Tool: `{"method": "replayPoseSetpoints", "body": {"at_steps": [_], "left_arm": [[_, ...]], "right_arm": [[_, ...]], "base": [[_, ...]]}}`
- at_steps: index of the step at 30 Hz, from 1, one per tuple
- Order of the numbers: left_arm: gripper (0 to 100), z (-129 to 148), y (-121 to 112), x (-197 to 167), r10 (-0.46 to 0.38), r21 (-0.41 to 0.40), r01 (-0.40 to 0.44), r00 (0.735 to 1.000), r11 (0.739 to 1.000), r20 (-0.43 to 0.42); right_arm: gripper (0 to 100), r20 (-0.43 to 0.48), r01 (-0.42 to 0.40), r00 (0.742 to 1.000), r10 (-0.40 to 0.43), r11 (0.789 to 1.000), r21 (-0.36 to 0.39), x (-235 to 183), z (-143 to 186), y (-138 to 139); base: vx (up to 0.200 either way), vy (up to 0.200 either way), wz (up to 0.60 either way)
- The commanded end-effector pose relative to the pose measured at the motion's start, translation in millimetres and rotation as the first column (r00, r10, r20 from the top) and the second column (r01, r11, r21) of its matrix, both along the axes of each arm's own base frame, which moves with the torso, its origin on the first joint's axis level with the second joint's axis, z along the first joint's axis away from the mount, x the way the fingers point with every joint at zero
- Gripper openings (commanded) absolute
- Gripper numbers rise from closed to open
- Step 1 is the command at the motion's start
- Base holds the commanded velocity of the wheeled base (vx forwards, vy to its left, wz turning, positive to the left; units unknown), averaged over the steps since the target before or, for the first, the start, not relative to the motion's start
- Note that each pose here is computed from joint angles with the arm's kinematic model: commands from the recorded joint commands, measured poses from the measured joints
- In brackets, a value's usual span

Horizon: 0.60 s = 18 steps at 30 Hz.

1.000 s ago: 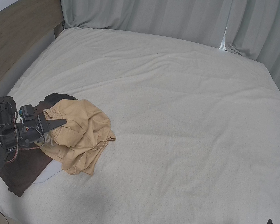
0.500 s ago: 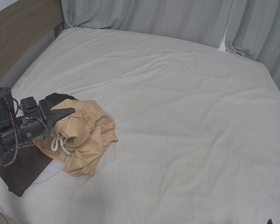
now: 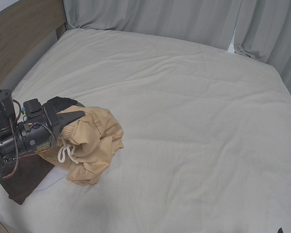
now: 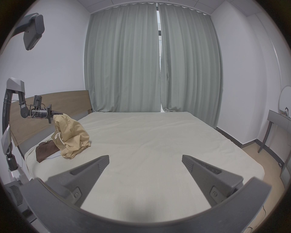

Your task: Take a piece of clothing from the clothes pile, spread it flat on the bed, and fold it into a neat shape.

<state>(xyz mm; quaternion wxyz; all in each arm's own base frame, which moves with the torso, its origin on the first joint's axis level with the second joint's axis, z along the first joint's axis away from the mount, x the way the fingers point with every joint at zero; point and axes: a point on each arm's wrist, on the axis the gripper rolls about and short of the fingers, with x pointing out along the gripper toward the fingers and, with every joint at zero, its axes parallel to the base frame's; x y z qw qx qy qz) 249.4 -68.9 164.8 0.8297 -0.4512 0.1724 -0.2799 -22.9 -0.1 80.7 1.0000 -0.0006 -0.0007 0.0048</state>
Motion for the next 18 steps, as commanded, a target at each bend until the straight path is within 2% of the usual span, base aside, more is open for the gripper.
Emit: {"method": "replayPoseSetpoints", "body": {"at_steps": [1, 10, 18], "left_arm": [[0, 0.7, -11.7, -5.7, -0.033, -0.012, 0.033, 0.999, 0.999, -0.008], [0, 7.6, -48.6, -16.4, -0.069, -0.054, 0.069, 0.998, 0.996, -0.009], [0, 9.6, -71.5, -28.9, -0.153, -0.071, 0.152, 0.988, 0.986, -0.01]], "right_arm": [[100, 0.0, -0.001, 1.0, 0.001, 1.0, 0.0, 0.0, -4.8, 0.0], [100, -0.002, -0.001, 1.0, 0.001, 1.0, 0.001, 0.1, -5.3, 0.0], [100, 0.0, -0.001, 1.0, 0.001, 1.0, 0.001, 0.0, -4.8, 0.0]], "base": [[0.0, 0.0, 0.0], [0.0, 0.0, 0.0], [0.0, 0.0, 0.0]]}}
